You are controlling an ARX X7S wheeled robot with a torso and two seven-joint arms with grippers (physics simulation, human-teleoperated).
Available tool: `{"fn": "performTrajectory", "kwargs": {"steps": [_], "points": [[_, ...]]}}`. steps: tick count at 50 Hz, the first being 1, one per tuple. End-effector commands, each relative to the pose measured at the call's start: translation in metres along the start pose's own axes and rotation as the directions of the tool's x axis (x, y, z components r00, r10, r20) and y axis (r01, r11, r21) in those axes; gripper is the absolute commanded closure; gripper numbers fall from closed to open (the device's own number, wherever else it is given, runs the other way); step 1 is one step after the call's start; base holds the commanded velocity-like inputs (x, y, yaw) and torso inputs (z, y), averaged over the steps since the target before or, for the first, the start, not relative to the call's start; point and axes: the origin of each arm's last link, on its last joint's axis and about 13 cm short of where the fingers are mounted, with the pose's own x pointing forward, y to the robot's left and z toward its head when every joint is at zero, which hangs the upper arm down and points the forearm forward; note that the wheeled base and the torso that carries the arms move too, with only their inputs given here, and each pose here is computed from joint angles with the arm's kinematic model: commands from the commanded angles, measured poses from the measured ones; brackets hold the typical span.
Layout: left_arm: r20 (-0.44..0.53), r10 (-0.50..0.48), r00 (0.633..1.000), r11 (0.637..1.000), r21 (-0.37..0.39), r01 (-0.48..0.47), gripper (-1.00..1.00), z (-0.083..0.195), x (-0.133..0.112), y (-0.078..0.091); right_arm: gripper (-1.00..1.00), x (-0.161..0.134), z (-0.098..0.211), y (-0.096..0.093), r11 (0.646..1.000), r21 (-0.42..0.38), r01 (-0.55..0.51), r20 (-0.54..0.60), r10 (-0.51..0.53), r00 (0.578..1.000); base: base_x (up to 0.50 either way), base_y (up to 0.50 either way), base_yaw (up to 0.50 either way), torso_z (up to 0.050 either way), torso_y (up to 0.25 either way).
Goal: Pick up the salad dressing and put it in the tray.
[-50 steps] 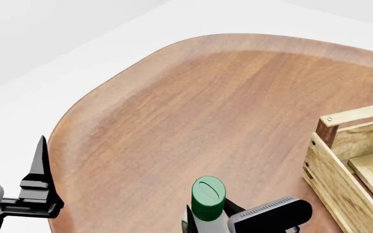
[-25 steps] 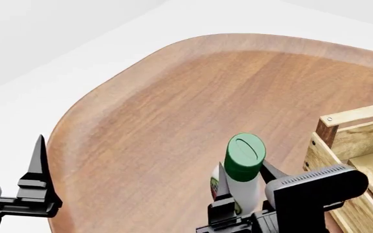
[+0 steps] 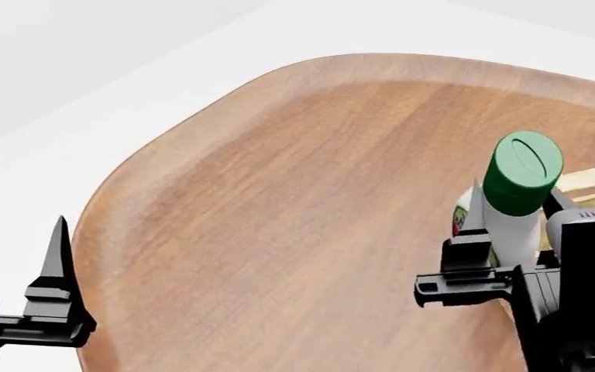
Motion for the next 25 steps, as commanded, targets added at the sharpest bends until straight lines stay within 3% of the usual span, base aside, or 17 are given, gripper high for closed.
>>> {"fn": "performTrajectory", "kwargs": {"steps": [1, 12, 25], "points": [[-0.002, 0.003, 1.000, 1.000, -0.003, -0.003, -1.00, -0.001, 0.000, 0.001, 1.00, 0.006, 0.018, -0.025, 0.989, -0.019, 0.147, 0.045, -0.146, 0.988, 0.00, 0.00, 0.00, 0.000, 0.000], [-0.003, 0.002, 1.000, 1.000, -0.003, -0.002, -1.00, -0.001, -0.001, 0.000, 1.00, 0.020, 0.007, -0.050, 0.948, -0.035, 0.315, 0.021, -0.314, 0.949, 0.00, 0.00, 0.00, 0.000, 0.001], [0.000, 0.002, 1.000, 1.000, -0.001, -0.002, -1.00, 0.000, -0.001, 0.000, 1.00, 0.024, 0.001, -0.076, 0.898, -0.052, 0.436, -0.006, -0.437, 0.899, 0.00, 0.00, 0.00, 0.000, 0.000]]}}
